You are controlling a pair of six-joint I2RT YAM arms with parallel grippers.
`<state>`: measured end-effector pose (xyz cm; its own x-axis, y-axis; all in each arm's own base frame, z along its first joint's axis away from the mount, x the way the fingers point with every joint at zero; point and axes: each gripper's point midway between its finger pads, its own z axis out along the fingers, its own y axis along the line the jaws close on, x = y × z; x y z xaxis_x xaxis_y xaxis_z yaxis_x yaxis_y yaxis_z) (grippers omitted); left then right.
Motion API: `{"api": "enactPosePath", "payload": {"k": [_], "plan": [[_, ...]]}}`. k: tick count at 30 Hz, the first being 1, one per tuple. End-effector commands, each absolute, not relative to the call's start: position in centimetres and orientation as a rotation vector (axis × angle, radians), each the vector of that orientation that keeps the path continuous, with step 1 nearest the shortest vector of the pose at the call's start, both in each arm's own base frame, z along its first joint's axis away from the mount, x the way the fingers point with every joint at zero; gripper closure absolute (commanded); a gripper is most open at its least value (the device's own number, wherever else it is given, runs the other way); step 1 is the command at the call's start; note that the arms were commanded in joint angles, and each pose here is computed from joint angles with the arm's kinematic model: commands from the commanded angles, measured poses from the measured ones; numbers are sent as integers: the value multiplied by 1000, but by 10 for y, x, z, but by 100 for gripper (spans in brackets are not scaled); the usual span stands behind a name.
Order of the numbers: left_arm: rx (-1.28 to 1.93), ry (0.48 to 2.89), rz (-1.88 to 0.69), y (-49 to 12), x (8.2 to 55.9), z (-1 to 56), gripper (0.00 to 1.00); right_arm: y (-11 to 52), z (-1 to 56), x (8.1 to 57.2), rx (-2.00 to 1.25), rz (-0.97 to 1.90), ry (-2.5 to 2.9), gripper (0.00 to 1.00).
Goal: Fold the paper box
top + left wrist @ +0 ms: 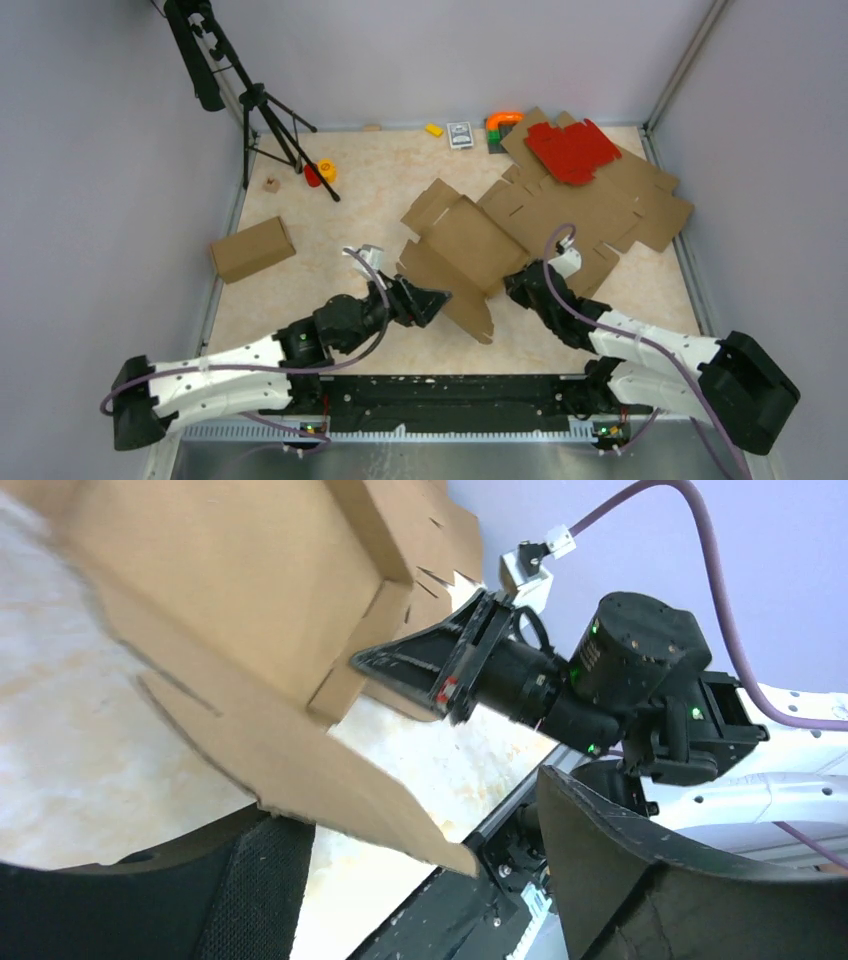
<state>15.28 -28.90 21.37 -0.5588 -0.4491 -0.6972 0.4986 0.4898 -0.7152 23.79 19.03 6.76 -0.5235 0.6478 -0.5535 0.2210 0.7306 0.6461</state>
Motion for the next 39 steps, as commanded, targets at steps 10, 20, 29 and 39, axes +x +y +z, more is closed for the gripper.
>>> {"api": "enactPosePath", "payload": {"k": [10, 20, 29, 39], "plan": [[25, 1881, -842, -172, 152, 227, 13, 174, 100, 253, 59, 587, 2145, 100], [-31, 2050, -907, -169, 216, 187, 15, 181, 107, 246, -182, 559, 2201, 100], [-221, 1960, -1071, -149, 275, 158, 36, 190, 96, 238, -275, 617, 2275, 100], [-288, 2198, -1094, -150, 265, 92, 98, 196, 100, 245, -285, 685, 2284, 100]]}}
